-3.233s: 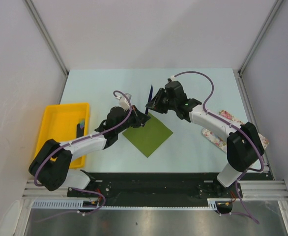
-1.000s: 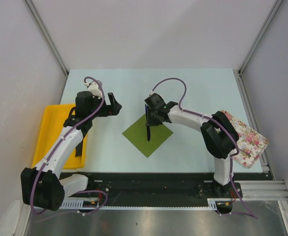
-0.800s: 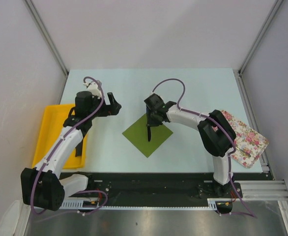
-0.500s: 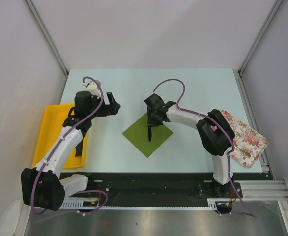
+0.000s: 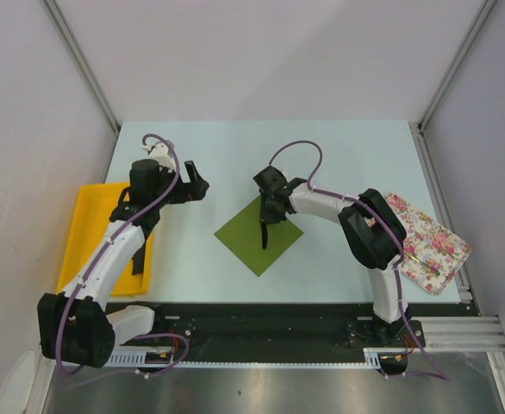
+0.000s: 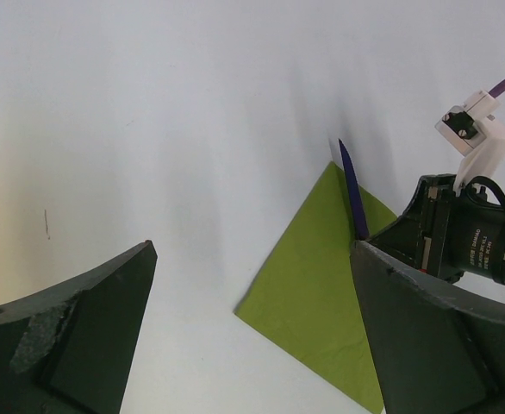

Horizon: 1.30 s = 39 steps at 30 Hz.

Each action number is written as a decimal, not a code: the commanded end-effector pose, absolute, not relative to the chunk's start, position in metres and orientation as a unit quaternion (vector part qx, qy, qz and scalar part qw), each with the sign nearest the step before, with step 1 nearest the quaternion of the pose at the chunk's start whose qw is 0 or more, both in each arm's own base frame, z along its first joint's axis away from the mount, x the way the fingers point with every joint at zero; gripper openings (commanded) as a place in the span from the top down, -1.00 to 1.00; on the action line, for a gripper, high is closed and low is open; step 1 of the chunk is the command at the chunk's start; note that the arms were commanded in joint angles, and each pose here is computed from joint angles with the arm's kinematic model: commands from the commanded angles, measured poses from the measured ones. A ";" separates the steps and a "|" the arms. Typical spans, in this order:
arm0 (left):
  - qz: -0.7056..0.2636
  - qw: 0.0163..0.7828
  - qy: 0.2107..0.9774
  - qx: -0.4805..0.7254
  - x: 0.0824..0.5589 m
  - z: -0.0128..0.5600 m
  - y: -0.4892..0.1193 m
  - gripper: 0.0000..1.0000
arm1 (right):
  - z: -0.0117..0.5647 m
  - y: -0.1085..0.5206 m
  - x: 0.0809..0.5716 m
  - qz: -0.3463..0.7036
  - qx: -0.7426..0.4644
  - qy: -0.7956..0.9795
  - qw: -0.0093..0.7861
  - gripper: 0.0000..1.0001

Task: Place the utensils on the paper napkin and roll it up

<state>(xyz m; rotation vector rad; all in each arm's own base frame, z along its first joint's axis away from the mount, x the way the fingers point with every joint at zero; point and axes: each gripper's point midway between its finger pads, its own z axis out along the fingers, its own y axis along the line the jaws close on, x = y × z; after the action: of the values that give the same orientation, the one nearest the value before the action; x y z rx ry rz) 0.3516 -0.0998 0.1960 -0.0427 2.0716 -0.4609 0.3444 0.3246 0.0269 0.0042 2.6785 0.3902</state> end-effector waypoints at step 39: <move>-0.244 0.515 0.811 0.129 0.363 0.238 -0.127 -0.99 | 0.199 0.273 0.394 0.350 -0.144 0.869 0.319 -0.99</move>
<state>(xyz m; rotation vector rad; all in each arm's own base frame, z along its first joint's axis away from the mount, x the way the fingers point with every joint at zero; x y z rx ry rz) 0.3580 -0.1104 0.2091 0.1299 2.0589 -0.5248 0.3906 0.2837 0.1449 -0.0940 2.4617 0.7417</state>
